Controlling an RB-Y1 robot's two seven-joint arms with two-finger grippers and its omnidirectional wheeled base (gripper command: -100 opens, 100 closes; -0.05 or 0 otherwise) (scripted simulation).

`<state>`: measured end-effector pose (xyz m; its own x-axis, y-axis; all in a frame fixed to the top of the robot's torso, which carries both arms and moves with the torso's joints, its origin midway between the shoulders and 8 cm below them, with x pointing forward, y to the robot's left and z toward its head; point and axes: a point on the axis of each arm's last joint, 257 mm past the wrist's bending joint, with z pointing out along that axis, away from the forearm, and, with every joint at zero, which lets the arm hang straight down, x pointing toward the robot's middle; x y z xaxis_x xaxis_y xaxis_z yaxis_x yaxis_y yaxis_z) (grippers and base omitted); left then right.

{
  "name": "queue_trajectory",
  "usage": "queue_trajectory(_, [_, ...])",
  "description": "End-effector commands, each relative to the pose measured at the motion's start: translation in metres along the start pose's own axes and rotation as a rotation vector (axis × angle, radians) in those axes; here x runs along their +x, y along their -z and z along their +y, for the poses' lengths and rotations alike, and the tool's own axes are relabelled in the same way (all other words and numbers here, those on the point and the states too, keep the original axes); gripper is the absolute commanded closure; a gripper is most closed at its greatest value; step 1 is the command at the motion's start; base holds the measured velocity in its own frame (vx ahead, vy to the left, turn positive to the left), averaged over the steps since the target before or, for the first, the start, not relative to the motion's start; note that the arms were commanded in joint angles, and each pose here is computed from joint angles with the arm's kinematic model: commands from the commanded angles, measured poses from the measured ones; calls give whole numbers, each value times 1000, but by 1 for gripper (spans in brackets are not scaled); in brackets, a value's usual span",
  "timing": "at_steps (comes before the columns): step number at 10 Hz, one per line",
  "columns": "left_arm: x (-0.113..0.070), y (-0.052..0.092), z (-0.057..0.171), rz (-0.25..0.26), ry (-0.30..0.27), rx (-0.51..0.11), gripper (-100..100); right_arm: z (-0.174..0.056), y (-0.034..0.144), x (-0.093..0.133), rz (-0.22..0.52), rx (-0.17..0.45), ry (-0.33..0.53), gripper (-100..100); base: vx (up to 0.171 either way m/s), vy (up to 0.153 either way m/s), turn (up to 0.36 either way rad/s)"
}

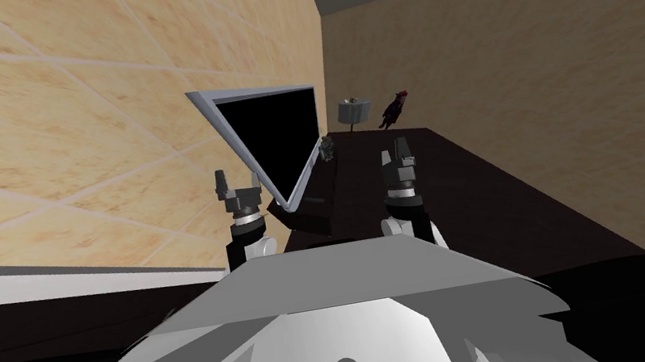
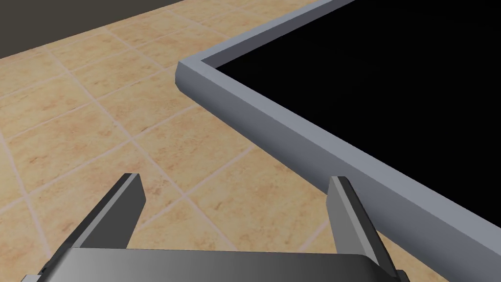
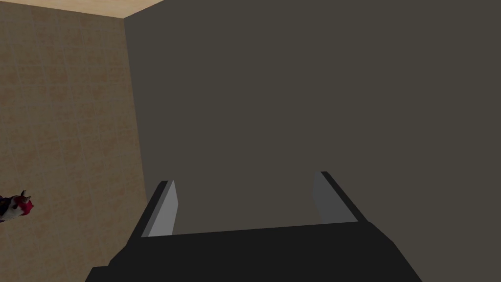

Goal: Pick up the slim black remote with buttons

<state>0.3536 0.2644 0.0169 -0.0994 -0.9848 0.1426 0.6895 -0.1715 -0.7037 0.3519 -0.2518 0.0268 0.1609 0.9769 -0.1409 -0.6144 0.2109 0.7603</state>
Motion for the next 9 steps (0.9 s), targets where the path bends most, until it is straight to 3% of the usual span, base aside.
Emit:
queue_trajectory(1, [-1, 1, 17, 6, 50, -50, -100, 0, 0, 0, 0, 0, 0, 0, -91, -55, -109])
queue_trajectory(4, [-8, 7, 61, 11, 140, -176, -100, 0, 0, 0, 0, 0, 0, 0, -105, -60, -141])
queue_trajectory(5, [-8, 7, 61, 10, 140, -176, -100, 0, 0, 0, 0, 0, 0, 0, -51, -46, -22])
queue_trajectory(7, [-12, 16, 98, 13, 187, -288, -100, 0, 0, 0, 0, 0, 0, 0, -33, -65, -126])
queue_trajectory(8, [-13, 16, 98, 9, 193, -288, -100, 0, 0, 0, 0, 0, 0, 0, -30, -57, -48])
queue_trajectory(9, [-16, 22, 118, 7, 216, -351, -100, 0, 0, 0, 0, 0, 0, 0, -33, -48, -98])
